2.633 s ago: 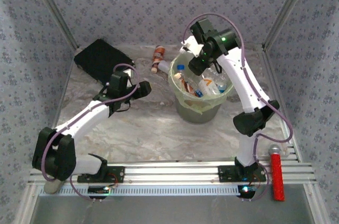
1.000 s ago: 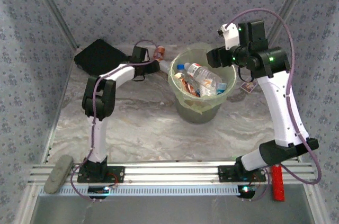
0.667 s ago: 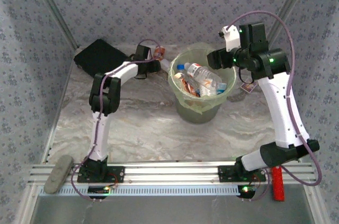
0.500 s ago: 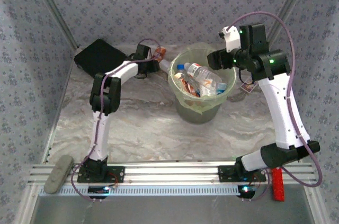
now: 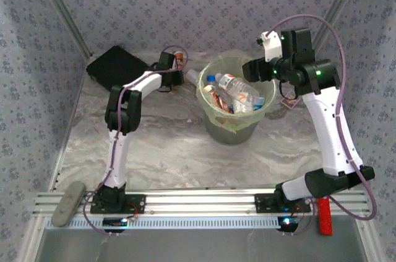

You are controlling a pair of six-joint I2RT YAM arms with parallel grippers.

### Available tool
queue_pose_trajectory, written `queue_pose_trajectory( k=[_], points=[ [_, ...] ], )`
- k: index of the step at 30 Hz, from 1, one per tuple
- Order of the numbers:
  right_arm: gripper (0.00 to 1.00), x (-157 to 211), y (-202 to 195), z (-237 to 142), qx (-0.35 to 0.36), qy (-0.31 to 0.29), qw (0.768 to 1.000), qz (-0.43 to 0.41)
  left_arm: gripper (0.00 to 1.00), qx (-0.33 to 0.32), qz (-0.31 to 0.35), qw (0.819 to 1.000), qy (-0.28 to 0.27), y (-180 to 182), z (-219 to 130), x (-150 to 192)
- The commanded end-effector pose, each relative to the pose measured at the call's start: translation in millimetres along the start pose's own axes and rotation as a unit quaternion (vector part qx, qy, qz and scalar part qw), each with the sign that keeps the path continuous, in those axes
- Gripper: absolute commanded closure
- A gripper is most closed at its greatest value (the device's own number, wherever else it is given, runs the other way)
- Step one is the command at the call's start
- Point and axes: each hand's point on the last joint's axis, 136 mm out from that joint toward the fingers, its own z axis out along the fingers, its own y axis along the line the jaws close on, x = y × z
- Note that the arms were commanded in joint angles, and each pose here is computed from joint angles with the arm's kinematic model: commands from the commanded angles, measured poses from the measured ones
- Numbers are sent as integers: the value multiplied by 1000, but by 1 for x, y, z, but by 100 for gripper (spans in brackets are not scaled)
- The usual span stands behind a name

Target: Put the plastic bottles in the bin

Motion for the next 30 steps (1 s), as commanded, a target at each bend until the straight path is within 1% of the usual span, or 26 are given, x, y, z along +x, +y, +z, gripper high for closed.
queue_pose_trajectory(
  k=[1,5,8,10,12,17,20,25,28,30],
  points=[
    [27,-6,2,-11,-5,-21,1000,12,72,-8,8,1000,3,1,-15,-3],
    [27,-11,4,-18,-8,-34,999,19,74,4,7,1000,-16,-5,-37,-9],
    [27,-21,9,-23,-20,-67,997,25,74,6,6,999,-42,-8,-75,-14],
    [27,-28,18,-25,-50,-87,994,33,73,15,-3,997,-78,-10,-107,-19],
    [27,-34,27,-23,-79,-96,991,42,73,31,-9,994,-102,-15,-135,-20],
    [26,-48,54,-9,-143,-102,983,58,73,69,3,990,-126,-36,-192,-3],
    [24,-59,77,0,-179,-112,976,57,73,91,12,984,-152,-48,-229,10],
    [16,-75,113,25,-224,-107,966,77,73,160,12,960,-230,-71,-293,29],
    [10,-83,130,40,-240,-98,962,86,73,195,19,946,-259,-85,-321,41],
    [9,-87,143,51,-257,-87,959,86,73,217,23,938,-269,-93,-335,47]
  ],
)
